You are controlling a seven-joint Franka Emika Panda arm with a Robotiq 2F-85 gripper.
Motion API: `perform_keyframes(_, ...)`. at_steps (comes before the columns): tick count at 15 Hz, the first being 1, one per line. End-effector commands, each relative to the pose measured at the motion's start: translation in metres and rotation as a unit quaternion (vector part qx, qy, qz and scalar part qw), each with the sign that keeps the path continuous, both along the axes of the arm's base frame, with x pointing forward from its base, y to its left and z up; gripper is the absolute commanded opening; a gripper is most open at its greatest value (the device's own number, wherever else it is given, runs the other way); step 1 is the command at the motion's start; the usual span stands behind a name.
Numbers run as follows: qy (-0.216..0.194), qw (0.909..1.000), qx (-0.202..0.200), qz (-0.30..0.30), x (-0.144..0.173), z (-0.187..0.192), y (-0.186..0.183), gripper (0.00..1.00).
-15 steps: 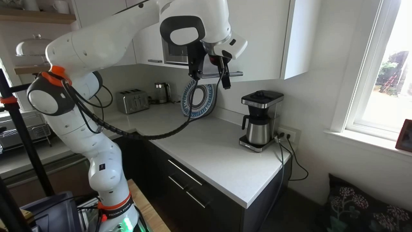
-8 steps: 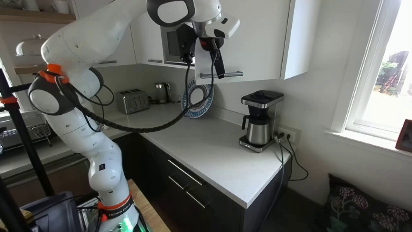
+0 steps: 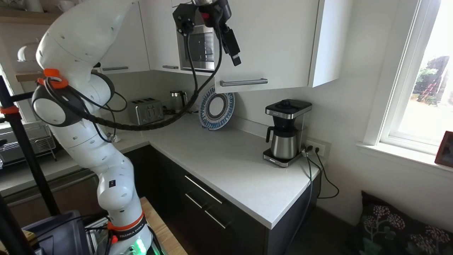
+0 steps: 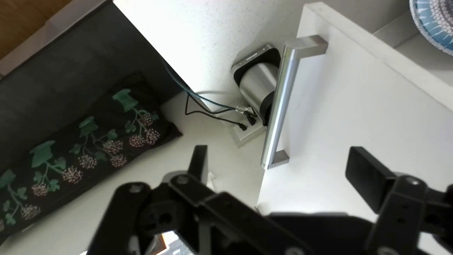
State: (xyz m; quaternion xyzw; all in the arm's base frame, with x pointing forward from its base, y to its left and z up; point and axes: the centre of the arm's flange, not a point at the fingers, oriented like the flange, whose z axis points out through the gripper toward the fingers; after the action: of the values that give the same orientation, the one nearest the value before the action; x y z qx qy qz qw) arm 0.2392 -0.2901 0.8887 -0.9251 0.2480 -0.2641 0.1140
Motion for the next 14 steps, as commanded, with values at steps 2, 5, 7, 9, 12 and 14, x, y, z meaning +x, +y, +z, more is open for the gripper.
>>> perform_keyframes(2, 0.022, 0.9993, -0.031, 0.007, -0.020, 0.036, 0.018, 1.00)
perform_keyframes(5, 0.049, 0.9961, -0.069, 0.024, -0.036, 0.051, 0.034, 1.00)
perform_keyframes(7, 0.048, 0.9948, -0.082, 0.038, -0.043, 0.060, 0.046, 1.00)
perform_keyframes(9, 0.031, 0.9936, -0.099, 0.043, -0.045, 0.062, 0.063, 1.00)
perform_keyframes(12, -0.005, 0.9897, -0.132, 0.054, -0.041, 0.064, 0.090, 1.00)
perform_keyframes(14, -0.029, 0.9864, -0.152, 0.054, -0.034, 0.064, 0.104, 1.00)
